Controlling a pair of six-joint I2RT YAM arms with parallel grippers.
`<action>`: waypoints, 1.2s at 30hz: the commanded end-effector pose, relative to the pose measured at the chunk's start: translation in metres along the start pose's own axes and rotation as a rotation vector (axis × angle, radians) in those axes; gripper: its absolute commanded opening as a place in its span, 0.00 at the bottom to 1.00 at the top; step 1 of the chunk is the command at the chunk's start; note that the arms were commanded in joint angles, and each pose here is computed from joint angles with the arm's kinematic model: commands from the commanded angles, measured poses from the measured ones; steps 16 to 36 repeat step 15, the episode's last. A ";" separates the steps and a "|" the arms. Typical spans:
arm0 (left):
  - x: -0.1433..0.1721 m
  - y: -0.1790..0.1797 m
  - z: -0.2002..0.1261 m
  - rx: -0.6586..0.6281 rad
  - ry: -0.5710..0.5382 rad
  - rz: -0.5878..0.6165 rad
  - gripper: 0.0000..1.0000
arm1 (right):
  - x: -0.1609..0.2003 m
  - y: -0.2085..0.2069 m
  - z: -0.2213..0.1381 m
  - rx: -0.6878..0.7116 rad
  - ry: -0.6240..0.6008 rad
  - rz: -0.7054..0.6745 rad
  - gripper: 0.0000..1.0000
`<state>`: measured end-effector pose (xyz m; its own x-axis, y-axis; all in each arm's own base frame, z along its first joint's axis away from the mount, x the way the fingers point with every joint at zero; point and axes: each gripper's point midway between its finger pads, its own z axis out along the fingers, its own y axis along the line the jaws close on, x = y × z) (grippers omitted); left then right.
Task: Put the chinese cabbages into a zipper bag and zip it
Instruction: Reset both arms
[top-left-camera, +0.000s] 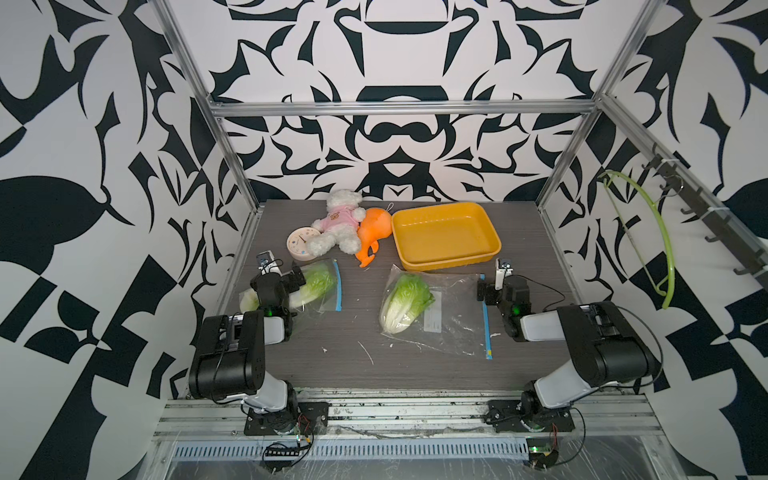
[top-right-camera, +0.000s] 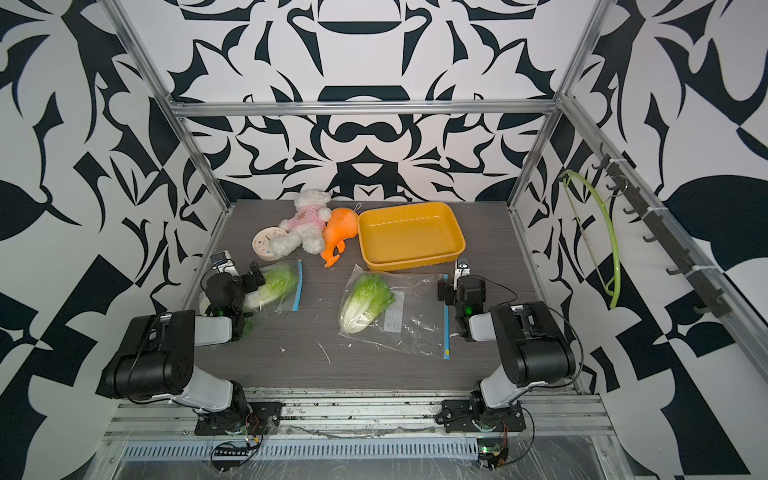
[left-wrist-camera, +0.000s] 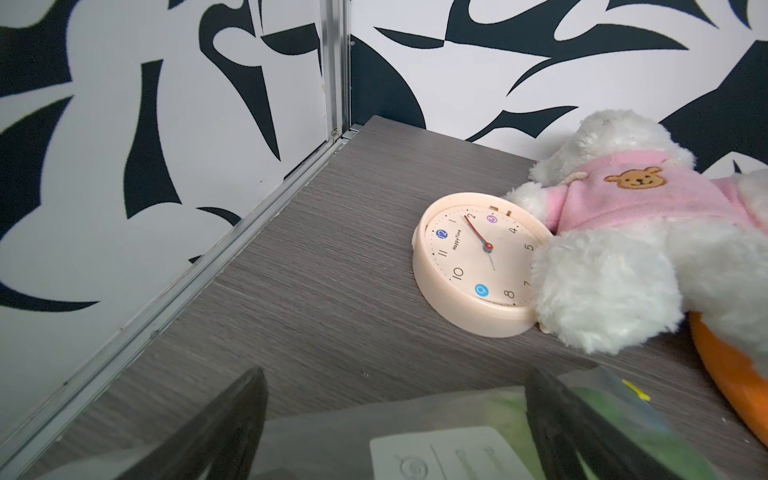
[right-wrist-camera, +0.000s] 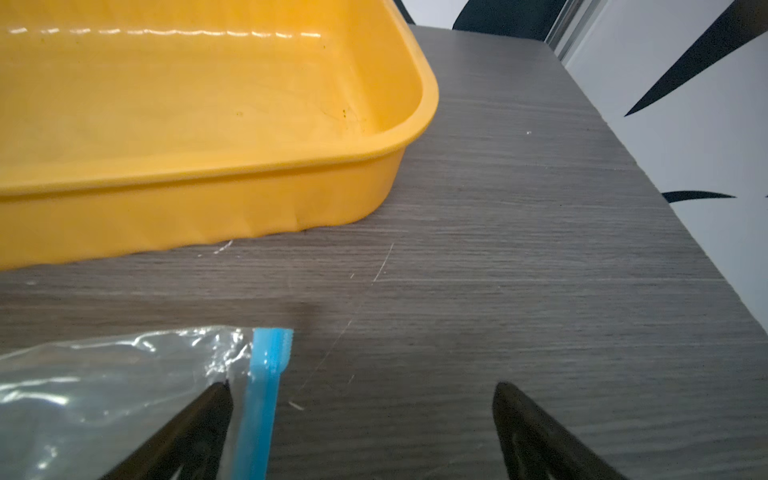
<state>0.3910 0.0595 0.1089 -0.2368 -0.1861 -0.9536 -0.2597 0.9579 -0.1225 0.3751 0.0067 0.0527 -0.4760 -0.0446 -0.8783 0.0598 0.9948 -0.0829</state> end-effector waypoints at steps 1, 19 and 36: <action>0.020 -0.004 0.000 0.022 0.070 0.017 0.99 | -0.029 -0.008 -0.004 0.040 -0.111 0.026 0.99; 0.022 -0.017 0.001 0.050 0.084 0.074 0.99 | -0.028 -0.007 -0.003 0.034 -0.102 0.022 0.99; 0.022 -0.017 0.001 0.050 0.084 0.074 0.99 | -0.028 -0.007 -0.003 0.034 -0.102 0.022 0.99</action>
